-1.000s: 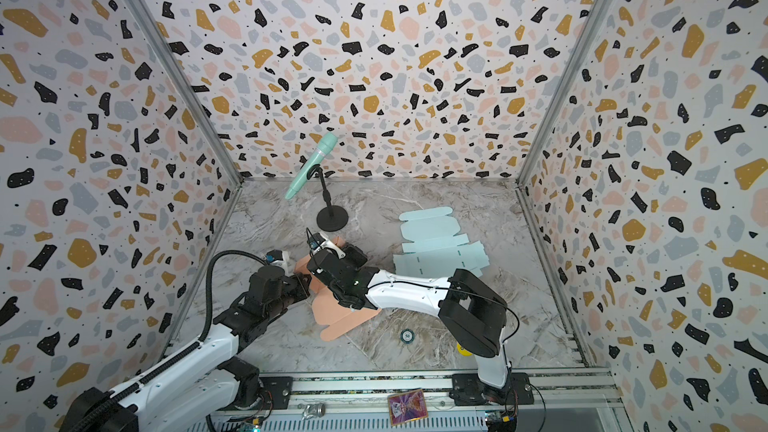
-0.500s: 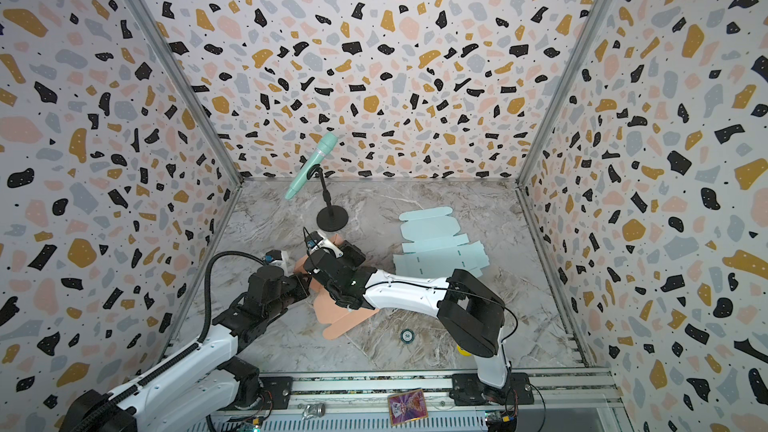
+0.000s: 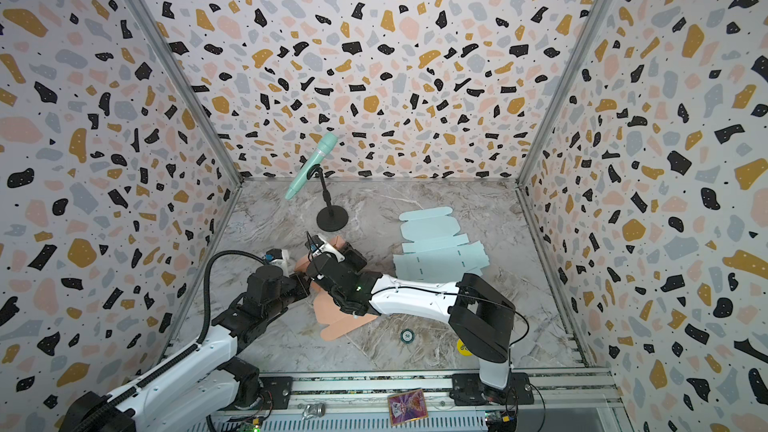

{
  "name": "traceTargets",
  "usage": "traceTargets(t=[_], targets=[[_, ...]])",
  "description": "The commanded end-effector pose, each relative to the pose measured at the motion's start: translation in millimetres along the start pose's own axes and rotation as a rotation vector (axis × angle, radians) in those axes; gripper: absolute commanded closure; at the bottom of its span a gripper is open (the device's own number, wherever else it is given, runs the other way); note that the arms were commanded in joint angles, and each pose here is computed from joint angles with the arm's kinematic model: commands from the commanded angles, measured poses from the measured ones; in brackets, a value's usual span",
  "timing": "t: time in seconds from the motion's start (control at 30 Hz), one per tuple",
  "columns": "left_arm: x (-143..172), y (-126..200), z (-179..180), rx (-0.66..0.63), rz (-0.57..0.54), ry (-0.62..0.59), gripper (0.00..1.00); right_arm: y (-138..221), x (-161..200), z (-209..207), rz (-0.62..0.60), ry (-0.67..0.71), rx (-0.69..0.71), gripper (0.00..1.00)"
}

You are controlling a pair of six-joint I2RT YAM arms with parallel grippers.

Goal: Assemble paper box
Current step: Fold the bottom flaps of a flat cardboard box at the center of the table, then first fold the bottom flaps of a flat cardboard box at the center of the table.

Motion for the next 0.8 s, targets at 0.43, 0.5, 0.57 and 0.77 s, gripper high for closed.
traceTargets(t=[0.43,0.5,0.57,0.77], targets=[[-21,4,-34,0.102,-0.024,-0.211,0.99,110,-28,3,-0.22,-0.123,-0.383,0.19],[-21,4,-37,0.115,-0.016,-0.234,0.98,117,-34,-6,-0.25,-0.145,-0.429,0.18],[-21,4,-41,0.132,-0.006,-0.259,0.97,123,-44,-22,-0.29,-0.177,-0.465,0.18],[-20,4,-49,0.161,0.019,-0.302,0.93,107,-55,-55,-0.291,-0.072,-0.444,0.17]])
Point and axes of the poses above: each gripper's point midway between its finger pads, its own y axis back along the fingers, its own z axis along the line the jaws close on, x = y × z, the point moved 1 cm from there along y, back along the fingers, and after that the axes turned 5 degrees about -y, right-handed, at the moved point
